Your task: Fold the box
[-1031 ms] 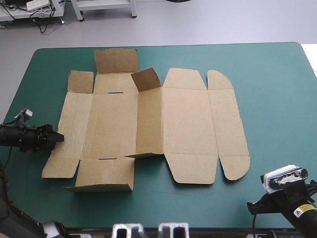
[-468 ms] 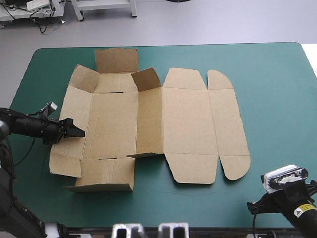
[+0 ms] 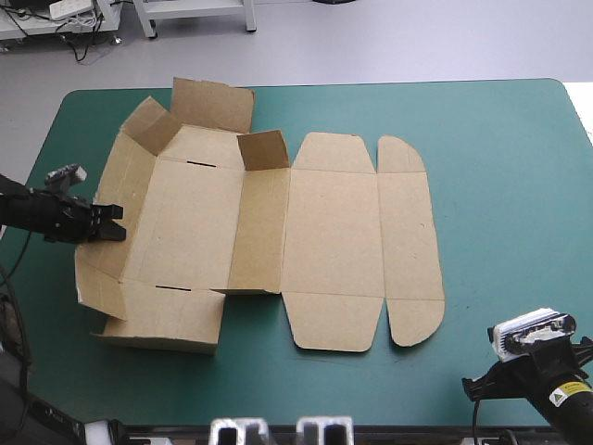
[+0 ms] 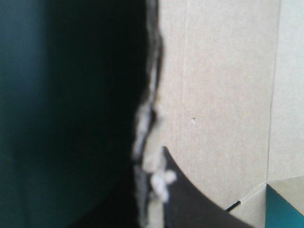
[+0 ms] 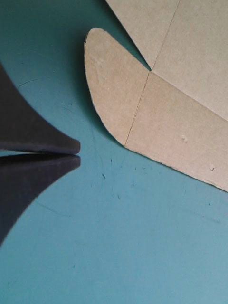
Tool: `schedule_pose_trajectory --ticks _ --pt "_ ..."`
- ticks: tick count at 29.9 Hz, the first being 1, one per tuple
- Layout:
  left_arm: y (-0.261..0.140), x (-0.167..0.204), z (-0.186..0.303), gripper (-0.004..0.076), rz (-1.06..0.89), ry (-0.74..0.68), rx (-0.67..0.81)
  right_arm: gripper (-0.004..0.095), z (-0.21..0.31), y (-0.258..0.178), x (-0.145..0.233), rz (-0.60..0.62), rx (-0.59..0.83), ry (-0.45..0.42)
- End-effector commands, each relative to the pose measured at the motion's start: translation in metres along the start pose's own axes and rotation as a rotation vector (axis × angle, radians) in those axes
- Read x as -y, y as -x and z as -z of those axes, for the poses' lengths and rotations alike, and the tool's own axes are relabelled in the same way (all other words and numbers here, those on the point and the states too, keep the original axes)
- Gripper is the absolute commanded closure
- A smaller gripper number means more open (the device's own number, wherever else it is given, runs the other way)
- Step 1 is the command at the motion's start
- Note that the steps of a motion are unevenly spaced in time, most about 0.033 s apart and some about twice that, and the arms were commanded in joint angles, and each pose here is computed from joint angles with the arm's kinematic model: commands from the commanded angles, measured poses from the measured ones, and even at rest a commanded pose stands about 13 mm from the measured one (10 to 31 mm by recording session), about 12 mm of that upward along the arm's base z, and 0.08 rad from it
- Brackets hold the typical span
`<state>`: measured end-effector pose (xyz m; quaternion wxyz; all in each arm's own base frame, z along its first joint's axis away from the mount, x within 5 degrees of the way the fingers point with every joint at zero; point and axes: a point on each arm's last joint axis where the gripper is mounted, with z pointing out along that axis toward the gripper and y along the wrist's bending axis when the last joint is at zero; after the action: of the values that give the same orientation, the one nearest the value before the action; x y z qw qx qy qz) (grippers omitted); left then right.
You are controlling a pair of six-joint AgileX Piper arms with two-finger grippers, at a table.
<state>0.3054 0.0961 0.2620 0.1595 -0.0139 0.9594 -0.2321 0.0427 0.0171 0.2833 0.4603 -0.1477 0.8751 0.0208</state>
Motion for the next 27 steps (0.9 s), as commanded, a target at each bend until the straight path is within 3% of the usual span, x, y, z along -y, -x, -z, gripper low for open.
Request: schedule_pose_trajectory --ticks 1,5,10,14,21,27 --pt "0.004 0.053 0.039 0.0734 -0.210 -0.001 0.041 0.0918 0.003 0.010 0.002 -0.006 0.063 -0.011" --pt "0.009 0.098 0.045 0.0734 -0.455 0.072 0.025 0.0918 0.003 0.010 0.002 -0.006 0.063 -0.011" --pt "0.018 0.153 0.052 0.0734 -0.781 0.281 -0.009 0.0918 0.003 0.010 0.002 -0.007 0.063 -0.010" --pt "0.029 0.198 0.056 0.0734 -0.976 0.411 0.122 0.0918 0.003 0.010 0.002 -0.007 0.063 -0.010" --pt "0.040 0.266 0.044 0.0734 -1.296 0.429 0.391 0.0918 0.003 0.010 0.002 -0.007 0.062 -0.009" --pt "0.021 0.308 0.020 0.0734 -1.737 0.455 0.341 0.0917 0.003 0.009 0.001 0.031 0.049 0.000"
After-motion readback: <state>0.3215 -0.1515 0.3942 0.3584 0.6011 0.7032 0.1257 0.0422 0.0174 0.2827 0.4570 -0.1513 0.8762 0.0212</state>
